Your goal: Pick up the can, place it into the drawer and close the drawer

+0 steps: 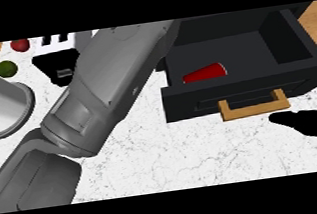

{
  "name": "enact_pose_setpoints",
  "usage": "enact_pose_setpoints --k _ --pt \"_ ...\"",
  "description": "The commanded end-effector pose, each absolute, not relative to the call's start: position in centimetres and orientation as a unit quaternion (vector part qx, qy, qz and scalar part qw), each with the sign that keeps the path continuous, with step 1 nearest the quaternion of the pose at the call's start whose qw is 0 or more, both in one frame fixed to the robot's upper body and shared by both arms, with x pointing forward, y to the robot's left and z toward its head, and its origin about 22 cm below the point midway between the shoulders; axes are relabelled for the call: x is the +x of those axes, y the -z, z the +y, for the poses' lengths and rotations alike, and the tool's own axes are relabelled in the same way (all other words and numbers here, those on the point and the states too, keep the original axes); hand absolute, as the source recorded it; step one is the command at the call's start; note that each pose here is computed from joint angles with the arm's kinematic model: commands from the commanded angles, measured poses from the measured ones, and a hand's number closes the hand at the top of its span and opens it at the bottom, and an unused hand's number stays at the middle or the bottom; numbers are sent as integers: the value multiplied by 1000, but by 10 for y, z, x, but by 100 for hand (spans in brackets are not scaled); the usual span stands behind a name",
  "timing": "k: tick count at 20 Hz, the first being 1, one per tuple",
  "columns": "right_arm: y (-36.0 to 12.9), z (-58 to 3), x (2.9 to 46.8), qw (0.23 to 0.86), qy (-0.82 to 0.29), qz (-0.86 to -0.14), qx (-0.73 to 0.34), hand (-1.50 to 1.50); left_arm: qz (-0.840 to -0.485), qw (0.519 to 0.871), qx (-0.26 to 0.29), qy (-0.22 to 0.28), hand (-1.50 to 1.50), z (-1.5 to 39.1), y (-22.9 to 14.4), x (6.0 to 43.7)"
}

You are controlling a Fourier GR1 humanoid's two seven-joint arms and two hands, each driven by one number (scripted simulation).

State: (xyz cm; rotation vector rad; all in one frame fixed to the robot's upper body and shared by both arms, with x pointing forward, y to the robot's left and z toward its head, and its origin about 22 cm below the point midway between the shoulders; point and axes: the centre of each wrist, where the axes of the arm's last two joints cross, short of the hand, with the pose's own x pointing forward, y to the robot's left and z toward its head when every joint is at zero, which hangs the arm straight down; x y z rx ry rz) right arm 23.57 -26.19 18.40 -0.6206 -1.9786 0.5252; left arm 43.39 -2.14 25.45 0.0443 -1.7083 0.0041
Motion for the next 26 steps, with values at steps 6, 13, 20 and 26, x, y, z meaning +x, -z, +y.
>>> enact_pose_setpoints --k 6,13,20,26 --pt "-139 -231 283 454 -316 -765 -330 -150 -762 647 33 7 -150 -18 -257 438" --pt "-104 -212 324 436 -381 -721 -382 -150 -764 645 15 7 -150 -9 -266 441" --pt "-68 -201 361 424 -399 -706 -403 -150 -758 652 31 -6 -150 5 -280 445" --pt "-61 -183 397 419 -373 -698 -445 -150 -756 653 40 -6 -150 33 -274 454"
